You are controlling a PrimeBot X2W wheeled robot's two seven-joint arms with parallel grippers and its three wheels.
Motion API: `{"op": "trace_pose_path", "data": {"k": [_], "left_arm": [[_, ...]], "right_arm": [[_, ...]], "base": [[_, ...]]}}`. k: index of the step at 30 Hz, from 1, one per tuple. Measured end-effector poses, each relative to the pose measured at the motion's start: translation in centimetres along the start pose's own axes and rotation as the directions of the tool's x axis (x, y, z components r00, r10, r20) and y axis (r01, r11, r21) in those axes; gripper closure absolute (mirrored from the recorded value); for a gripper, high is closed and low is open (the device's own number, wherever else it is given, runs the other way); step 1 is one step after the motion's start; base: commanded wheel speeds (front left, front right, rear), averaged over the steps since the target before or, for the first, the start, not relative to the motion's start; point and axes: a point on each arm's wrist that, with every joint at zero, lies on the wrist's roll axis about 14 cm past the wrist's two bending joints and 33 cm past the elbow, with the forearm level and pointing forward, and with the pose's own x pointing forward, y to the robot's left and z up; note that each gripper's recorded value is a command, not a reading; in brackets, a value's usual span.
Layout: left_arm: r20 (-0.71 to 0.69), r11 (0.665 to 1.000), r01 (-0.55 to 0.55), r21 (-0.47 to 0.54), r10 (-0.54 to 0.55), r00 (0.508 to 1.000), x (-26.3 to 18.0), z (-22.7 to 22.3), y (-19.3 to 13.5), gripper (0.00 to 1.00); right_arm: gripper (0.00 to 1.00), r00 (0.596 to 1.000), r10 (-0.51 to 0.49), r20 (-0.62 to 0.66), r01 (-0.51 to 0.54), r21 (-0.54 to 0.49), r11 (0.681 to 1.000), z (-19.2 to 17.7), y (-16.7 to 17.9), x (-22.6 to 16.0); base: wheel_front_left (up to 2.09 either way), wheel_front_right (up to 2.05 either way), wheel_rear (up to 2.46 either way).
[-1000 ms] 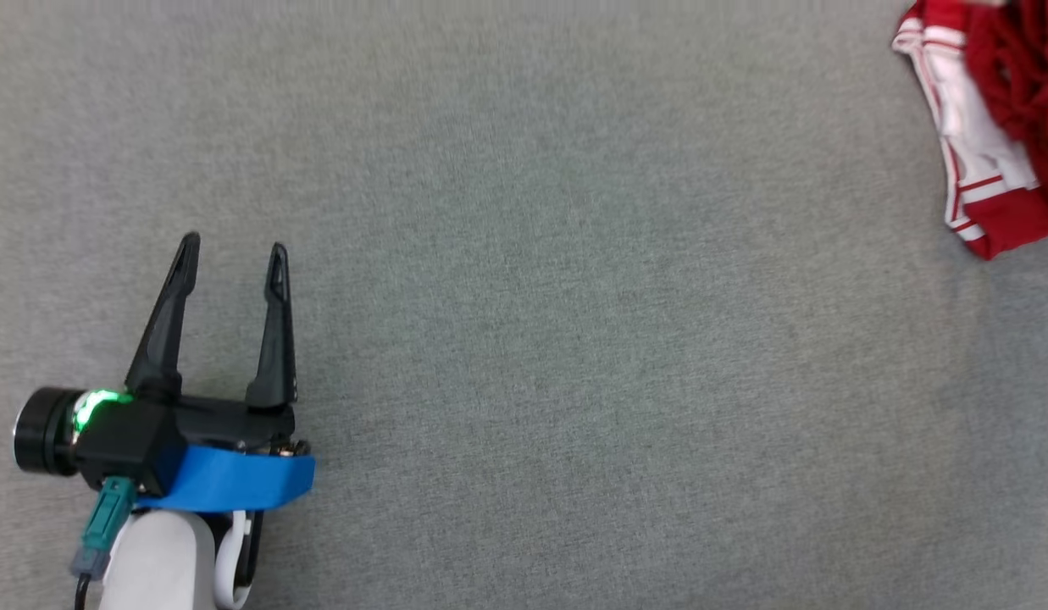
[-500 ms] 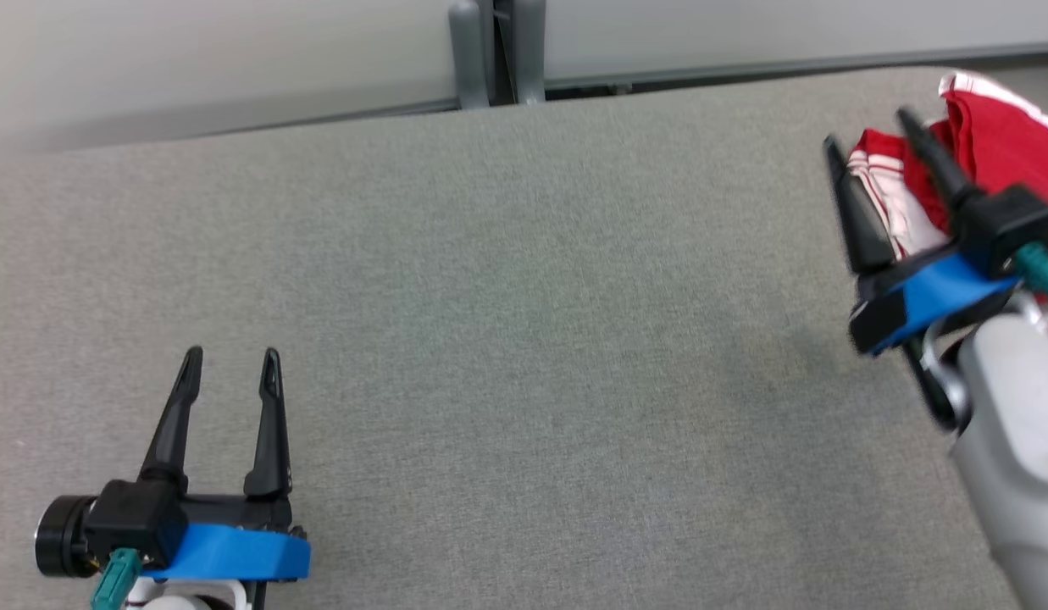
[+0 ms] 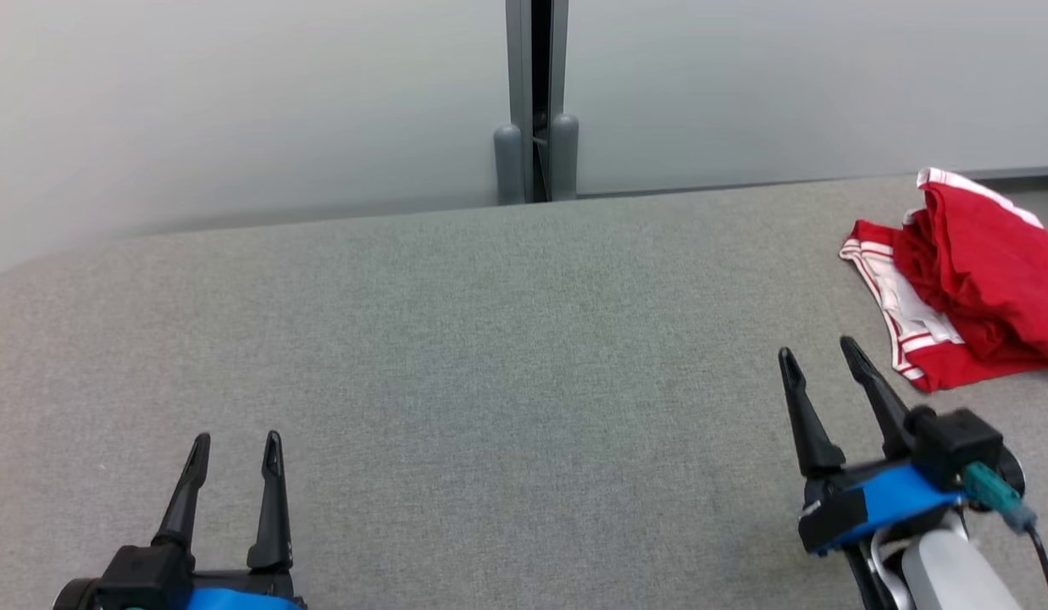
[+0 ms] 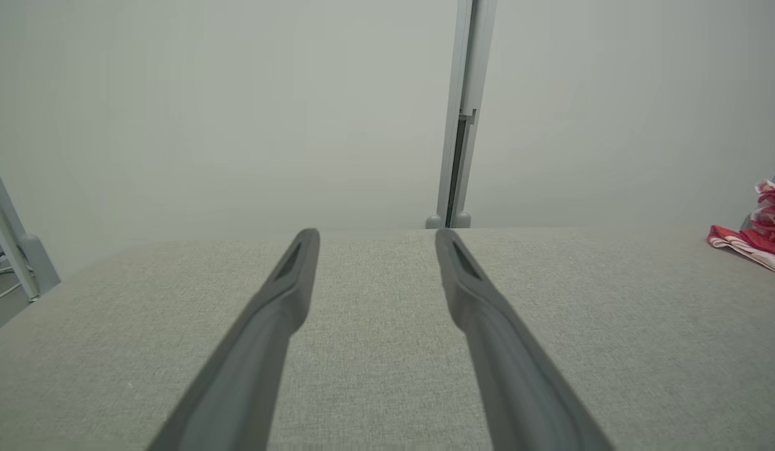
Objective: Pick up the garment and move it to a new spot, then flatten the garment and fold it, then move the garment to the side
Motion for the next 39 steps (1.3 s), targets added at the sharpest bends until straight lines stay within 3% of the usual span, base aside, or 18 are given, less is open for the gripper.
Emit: {"op": "trace_pose_path", "data": {"k": [16, 36, 37, 39], "left_arm": [[0.012, 0.999, -0.045, -0.019, 0.045, 0.999, -1.9, 0.7, 1.1, 0.0], [0.009, 0.999, -0.042, -0.033, 0.042, 0.999, -2.2, 0.6, 1.0, 0.0], [0.007, 0.999, -0.041, -0.036, 0.041, 0.999, -2.2, 0.5, 1.0, 1.0], [-0.003, 0.998, -0.042, -0.039, 0.041, 0.999, -2.3, 0.2, 1.0, 1.0]], "right_arm": [[0.0, 0.996, -0.086, 0.008, 0.084, 0.118, 0.989, -0.6, 1.2, -3.6], [0.0, 0.994, -0.105, 0.012, 0.102, 0.126, 0.987, -0.6, 1.3, -3.9], [1.0, 0.994, -0.105, 0.012, 0.103, 0.126, 0.987, -0.6, 1.3, -3.9], [1.0, 0.994, -0.105, 0.003, 0.104, 0.127, 0.986, -0.9, 1.3, -4.0]], "base": [[0.0, 0.0, 0.0], [0.0, 0.0, 0.0], [0.0, 0.0, 0.0], [0.0, 0.0, 0.0]]}}
